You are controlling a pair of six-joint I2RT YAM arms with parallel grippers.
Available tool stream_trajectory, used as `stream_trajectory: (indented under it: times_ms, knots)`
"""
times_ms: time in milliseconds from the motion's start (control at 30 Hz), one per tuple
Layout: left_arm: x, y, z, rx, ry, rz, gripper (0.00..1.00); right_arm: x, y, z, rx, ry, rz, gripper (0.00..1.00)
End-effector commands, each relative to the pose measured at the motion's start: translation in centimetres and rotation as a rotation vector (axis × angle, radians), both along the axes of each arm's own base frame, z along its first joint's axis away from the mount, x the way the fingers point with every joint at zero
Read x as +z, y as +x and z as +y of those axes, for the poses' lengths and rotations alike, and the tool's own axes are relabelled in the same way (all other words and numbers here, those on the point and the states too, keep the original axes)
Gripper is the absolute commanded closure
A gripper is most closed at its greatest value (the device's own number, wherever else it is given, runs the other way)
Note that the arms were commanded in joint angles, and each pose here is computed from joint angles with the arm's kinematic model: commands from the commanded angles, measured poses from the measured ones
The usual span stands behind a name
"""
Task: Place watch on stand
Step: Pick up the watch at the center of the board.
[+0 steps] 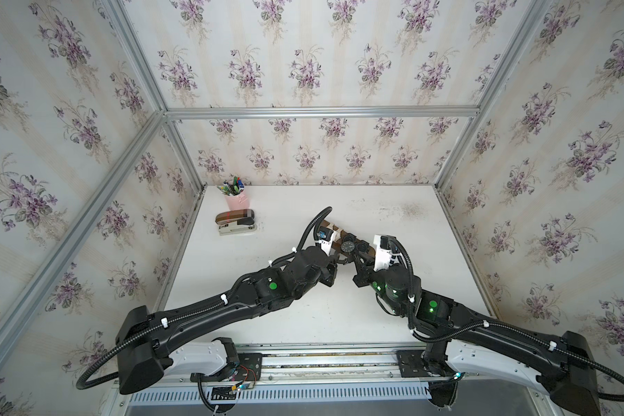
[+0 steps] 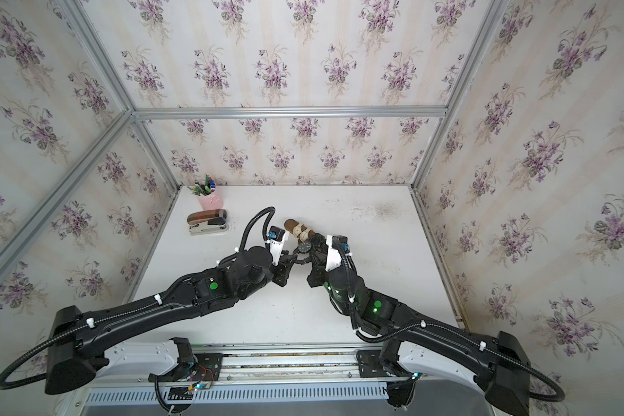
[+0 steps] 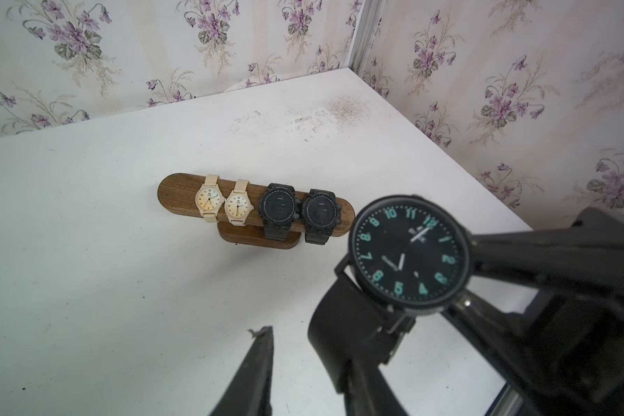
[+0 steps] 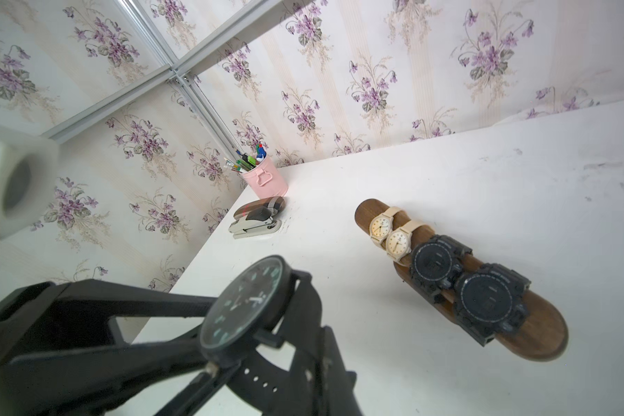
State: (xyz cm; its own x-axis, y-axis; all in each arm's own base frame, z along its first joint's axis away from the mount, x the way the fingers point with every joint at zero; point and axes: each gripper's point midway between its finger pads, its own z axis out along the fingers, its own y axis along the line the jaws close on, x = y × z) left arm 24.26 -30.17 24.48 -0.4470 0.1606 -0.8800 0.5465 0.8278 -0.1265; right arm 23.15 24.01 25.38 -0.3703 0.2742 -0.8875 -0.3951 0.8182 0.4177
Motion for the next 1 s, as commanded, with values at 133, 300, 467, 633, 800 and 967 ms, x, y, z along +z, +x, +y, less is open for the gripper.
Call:
stream_trajectory:
  times_ms: [133, 300, 467, 633, 800, 967]
  knots:
    - [0.9, -3.3, 2.0, -0.192, 0.067, -0.110, 0.30, 1.8, -0.9, 1.0, 0.128, -0.171, -0.185, 1.00]
    - [1.9, -2.8, 3.0, -0.148, 0.054, -0.161, 0.20, 2.1, -1.4, 1.7, 0.182, -0.196, -0.252, 1.00]
    - [3.1, -2.9, 1.5, -0.187, -0.014, -0.171, 0.18, 2.0, -1.6, 2.8, 0.234, -0.233, -0.278, 1.00]
    - [3.2, -3.2, -0.4, -0.231, -0.071, -0.131, 0.18, 1.7, -1.9, 3.8, 0.261, -0.270, -0.287, 1.00]
    - [3.0, -3.0, -0.7, -0.222, -0.085, -0.114, 0.19, 1.4, -2.0, 4.2, 0.261, -0.297, -0.288, 1.00]
    - [2.9, -2.8, -0.3, -0.204, -0.064, -0.108, 0.21, 1.2, -2.3, 4.4, 0.273, -0.307, -0.294, 1.00]
